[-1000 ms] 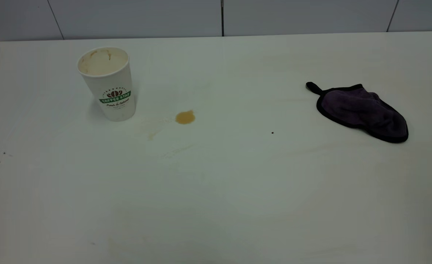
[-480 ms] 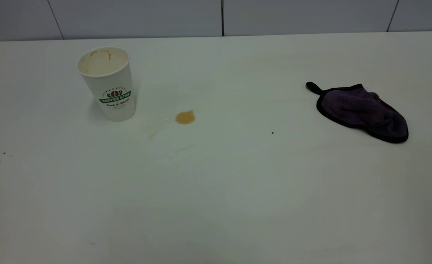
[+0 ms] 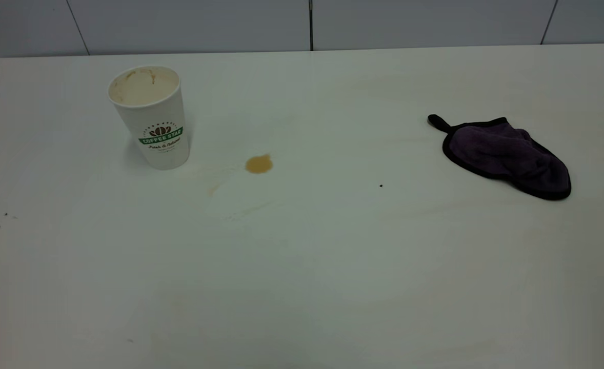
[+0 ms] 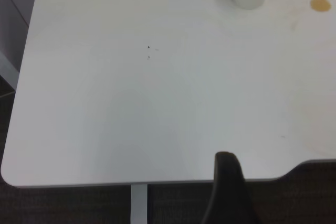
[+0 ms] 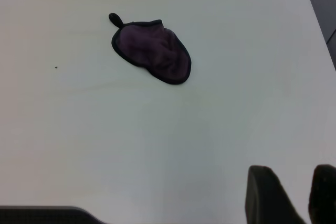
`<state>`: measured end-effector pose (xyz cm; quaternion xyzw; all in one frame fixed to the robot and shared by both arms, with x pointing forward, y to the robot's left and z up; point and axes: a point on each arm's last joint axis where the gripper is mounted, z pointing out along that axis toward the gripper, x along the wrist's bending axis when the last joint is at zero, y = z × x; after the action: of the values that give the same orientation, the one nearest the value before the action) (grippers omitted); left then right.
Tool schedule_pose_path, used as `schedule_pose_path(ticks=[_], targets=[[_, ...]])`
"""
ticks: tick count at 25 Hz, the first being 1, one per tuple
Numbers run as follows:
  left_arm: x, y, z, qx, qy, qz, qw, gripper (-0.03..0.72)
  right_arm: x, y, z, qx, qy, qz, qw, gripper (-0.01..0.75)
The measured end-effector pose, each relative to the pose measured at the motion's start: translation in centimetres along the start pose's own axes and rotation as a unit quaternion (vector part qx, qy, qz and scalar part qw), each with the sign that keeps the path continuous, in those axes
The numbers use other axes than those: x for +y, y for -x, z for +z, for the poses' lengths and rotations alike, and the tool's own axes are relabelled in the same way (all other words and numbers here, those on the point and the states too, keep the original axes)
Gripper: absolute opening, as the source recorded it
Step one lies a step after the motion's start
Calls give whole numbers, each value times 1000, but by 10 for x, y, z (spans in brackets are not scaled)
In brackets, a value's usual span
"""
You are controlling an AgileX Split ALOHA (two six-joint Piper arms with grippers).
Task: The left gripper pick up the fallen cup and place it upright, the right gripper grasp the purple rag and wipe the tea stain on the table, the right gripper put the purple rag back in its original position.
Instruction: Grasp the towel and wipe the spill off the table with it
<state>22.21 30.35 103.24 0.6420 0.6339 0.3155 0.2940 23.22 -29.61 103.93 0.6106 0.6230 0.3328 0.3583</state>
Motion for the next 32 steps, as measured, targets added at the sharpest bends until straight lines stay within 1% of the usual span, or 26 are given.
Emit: schedule_pose_path(ticks=[11, 15, 17, 19, 20, 22, 23, 25, 27, 29, 32], targets=[[0, 0, 0, 0, 0, 0, 1000, 537, 0, 0, 0, 0, 0, 1, 1000, 239], [0, 0, 0, 0, 0, 0, 1000, 537, 0, 0, 0, 2, 0, 25, 1000, 240], [0, 0, 0, 0, 0, 0, 1000, 537, 2, 0, 1, 5, -4, 29, 1000, 259], [0, 0, 0, 0, 0, 0, 1000, 537, 11, 0, 3, 6, -10, 28, 1000, 307], [0, 0, 0, 0, 0, 0, 1000, 537, 18, 1, 7, 7, -13, 28, 999, 346], [0, 0, 0, 0, 0, 0, 1000, 537, 38, 2, 16, 5, -15, 26, 1000, 447], [0, 0, 0, 0, 0, 0, 1000, 537, 49, 4, 23, 3, -25, 23, 999, 495], [0, 0, 0, 0, 0, 0, 1000, 537, 72, 6, 42, -3, -42, 16, 999, 615], [0, 0, 0, 0, 0, 0, 1000, 537, 92, 8, 70, -1, -76, 6, 997, 693], [0, 0, 0, 0, 0, 0, 1000, 537, 109, 8, 98, 9, -101, -4, 995, 721], [0, 0, 0, 0, 0, 0, 1000, 537, 124, 7, 147, 28, -147, -23, 989, 726]])
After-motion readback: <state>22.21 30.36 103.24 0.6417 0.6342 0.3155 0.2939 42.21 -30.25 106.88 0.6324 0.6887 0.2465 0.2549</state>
